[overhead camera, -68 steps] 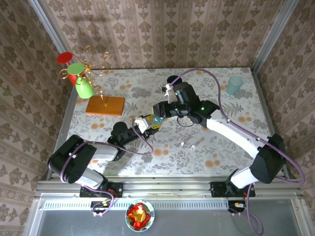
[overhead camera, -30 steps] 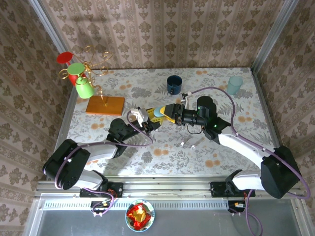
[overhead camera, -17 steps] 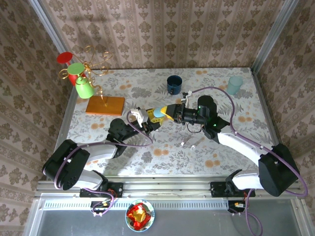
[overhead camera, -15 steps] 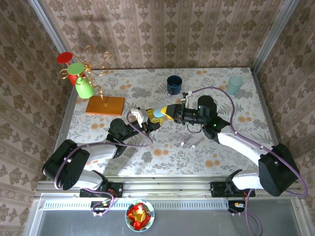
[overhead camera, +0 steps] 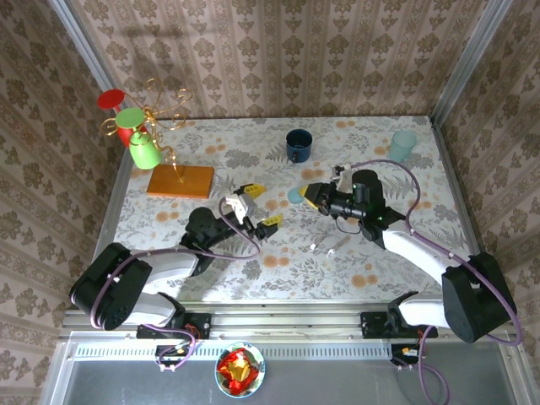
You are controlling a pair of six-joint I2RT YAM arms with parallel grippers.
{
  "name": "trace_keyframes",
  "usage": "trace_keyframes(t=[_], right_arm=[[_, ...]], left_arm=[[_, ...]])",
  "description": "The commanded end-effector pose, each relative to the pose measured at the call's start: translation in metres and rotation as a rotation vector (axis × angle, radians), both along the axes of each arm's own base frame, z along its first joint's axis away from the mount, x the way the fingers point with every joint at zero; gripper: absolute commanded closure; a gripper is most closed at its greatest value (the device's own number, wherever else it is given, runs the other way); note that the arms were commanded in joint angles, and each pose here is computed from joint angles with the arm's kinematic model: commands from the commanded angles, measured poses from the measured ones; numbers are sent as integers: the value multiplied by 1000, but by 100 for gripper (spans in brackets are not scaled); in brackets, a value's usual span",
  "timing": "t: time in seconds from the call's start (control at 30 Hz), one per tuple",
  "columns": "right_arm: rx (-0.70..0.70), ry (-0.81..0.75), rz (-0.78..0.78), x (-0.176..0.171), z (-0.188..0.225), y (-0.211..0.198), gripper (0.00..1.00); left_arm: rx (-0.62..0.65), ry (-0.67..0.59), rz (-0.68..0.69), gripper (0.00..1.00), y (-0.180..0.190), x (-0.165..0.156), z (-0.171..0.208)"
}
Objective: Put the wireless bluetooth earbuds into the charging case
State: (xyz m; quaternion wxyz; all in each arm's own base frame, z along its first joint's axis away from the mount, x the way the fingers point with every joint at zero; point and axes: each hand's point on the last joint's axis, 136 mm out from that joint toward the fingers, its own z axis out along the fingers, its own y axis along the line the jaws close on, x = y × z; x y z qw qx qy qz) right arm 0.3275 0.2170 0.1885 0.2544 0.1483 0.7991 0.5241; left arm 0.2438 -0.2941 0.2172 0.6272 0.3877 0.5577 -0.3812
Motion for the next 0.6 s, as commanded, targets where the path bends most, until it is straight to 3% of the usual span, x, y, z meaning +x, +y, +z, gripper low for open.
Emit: trace_keyframes(t=[0.0, 0.27, 0.57], right_arm=[[-79, 58, -97, 6, -35, -31, 80], [-209, 187, -226, 10, -98, -87, 80], [-315, 307, -267, 0, -154, -115, 79]], left_arm=[[89, 16, 3, 8, 0, -3, -19], [233, 66, -115, 5, -14, -22, -48], [253, 60, -132, 3, -17, -23, -45]])
